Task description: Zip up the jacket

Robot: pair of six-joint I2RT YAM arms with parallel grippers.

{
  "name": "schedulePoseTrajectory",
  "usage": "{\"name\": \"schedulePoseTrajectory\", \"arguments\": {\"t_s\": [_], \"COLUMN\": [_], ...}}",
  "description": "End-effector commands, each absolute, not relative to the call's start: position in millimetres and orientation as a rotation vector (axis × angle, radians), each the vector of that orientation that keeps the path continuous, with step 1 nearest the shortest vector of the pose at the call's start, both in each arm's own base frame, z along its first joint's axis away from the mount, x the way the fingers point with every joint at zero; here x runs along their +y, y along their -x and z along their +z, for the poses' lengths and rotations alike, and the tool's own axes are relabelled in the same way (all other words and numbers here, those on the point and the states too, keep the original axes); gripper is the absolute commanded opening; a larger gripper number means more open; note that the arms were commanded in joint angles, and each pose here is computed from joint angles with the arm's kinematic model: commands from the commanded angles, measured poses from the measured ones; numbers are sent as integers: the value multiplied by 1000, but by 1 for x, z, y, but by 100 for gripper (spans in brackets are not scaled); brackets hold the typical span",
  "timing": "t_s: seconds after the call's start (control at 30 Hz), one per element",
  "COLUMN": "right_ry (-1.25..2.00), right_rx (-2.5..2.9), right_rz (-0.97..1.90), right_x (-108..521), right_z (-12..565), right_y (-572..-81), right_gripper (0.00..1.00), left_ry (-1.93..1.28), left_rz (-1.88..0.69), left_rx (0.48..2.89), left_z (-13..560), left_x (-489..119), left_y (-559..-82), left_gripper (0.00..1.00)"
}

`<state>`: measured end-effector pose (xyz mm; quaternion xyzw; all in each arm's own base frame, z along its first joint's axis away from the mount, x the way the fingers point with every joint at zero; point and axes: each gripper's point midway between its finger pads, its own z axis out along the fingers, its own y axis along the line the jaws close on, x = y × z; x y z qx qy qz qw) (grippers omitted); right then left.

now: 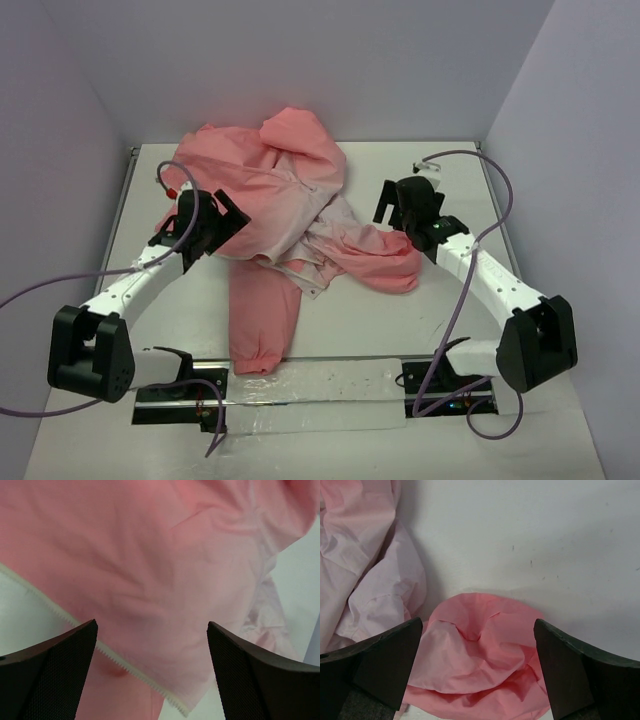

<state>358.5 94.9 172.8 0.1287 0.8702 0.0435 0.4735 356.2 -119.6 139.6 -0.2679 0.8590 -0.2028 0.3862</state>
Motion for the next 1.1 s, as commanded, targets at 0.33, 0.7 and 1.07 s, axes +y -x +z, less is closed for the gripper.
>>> {"name": "schedulePoseTrajectory", "arguments": {"t_s": [0.33, 0.7, 1.07], "right_ry": [-22, -260, -678], "right_rx": [2336, 2184, 1761], "right_rz": [277, 100, -127], "right_x": [196, 137, 12], "right_z": [130, 159, 232], "right_y": [-383, -379, -308], "right_gripper": [100, 0, 0], "left_ry": [830, 660, 324], "left_rz": [-701, -784, -863], "left_rx": [2169, 2072, 2009], "left_z": [101, 155, 261], "left_x": [-159, -184, -262], "left_y": [-348, -397, -439], "left_gripper": [82, 0, 0]}}
